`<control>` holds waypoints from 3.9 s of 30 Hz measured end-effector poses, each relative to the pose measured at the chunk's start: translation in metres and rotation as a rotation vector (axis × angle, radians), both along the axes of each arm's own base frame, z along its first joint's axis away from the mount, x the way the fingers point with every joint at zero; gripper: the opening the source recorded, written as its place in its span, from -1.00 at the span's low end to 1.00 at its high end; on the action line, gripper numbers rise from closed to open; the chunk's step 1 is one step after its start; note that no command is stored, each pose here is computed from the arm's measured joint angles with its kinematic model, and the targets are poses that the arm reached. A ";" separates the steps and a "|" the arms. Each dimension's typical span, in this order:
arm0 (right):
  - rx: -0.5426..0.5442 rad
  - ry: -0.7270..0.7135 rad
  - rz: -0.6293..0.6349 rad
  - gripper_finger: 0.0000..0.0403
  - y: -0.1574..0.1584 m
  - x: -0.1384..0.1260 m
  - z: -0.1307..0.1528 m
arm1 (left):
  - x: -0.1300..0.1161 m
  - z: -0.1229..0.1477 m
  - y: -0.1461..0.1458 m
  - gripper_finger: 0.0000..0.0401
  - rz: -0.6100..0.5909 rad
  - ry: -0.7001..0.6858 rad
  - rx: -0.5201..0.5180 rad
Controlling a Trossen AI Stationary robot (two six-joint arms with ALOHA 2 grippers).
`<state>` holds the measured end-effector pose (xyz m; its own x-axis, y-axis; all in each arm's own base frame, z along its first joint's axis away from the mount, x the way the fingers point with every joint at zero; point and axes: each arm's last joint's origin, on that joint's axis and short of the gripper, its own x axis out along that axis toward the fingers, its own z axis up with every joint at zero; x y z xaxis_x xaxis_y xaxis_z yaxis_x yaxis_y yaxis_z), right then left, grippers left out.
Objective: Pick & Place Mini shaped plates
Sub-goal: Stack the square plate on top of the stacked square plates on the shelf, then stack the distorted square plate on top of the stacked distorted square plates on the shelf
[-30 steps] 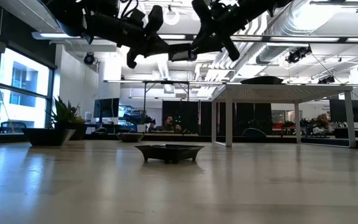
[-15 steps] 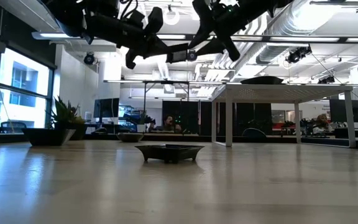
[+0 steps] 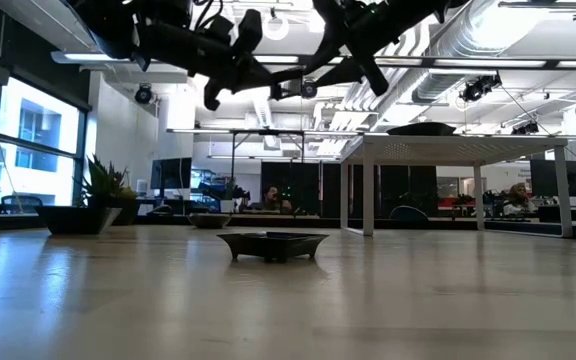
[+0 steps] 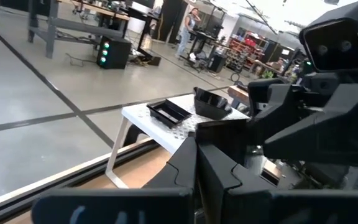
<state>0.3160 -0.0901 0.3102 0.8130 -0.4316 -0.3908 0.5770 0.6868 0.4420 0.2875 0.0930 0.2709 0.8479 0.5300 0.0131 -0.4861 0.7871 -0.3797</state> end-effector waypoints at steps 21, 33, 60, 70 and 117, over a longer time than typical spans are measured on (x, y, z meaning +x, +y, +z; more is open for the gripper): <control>-0.007 -0.033 0.034 -0.57 -0.002 0.009 -0.004 | 0.000 0.002 -0.001 -1.00 -0.024 -0.021 0.007; -0.016 -0.020 0.011 -0.96 -0.003 0.008 -0.005 | 0.001 0.001 -0.002 -0.78 -0.082 -0.006 0.003; 0.340 -0.024 -0.170 -0.88 -0.140 -0.126 0.005 | -0.067 0.039 0.001 -0.80 -0.168 0.136 0.017; 0.410 0.196 -0.106 -0.88 -0.175 -0.130 0.026 | -0.066 0.039 0.001 -0.92 -0.193 0.133 0.010; 0.068 0.205 0.235 -0.95 -0.094 -0.137 0.038 | -0.072 0.019 -0.006 -0.92 -0.345 0.345 -0.063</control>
